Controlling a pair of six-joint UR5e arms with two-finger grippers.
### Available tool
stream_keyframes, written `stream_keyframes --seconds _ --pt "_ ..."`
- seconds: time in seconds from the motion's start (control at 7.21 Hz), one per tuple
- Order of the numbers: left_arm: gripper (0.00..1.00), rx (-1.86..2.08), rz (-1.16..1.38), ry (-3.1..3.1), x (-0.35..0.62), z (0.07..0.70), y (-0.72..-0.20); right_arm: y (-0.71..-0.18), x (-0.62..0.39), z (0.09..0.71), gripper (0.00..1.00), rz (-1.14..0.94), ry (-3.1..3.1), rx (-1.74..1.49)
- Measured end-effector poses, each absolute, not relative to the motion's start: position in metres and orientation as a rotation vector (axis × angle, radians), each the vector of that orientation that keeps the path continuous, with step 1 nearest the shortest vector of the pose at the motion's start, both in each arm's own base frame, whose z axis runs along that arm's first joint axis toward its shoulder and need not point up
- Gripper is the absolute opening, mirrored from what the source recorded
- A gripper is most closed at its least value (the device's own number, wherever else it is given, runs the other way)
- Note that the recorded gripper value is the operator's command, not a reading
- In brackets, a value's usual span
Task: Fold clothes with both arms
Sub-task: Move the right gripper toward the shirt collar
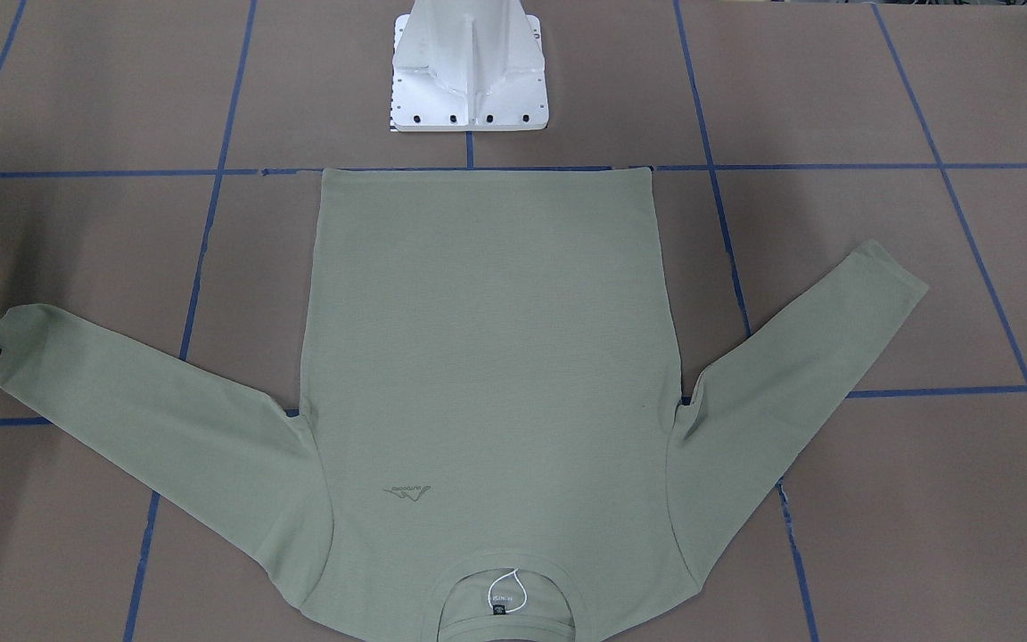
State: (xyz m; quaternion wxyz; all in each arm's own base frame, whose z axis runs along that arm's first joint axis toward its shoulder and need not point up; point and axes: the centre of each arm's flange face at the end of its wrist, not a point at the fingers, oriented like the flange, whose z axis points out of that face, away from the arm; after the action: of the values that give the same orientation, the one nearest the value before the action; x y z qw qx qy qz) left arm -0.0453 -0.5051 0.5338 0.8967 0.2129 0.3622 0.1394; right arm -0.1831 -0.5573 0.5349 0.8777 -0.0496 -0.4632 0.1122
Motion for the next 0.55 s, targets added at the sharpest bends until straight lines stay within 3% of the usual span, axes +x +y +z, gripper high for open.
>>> stream_keyframes --seconds 0.55 --pt "1.00 0.440 0.289 0.752 -0.045 0.534 -0.505 -0.598 -0.303 0.338 0.00 0.455 -1.065 -0.070"
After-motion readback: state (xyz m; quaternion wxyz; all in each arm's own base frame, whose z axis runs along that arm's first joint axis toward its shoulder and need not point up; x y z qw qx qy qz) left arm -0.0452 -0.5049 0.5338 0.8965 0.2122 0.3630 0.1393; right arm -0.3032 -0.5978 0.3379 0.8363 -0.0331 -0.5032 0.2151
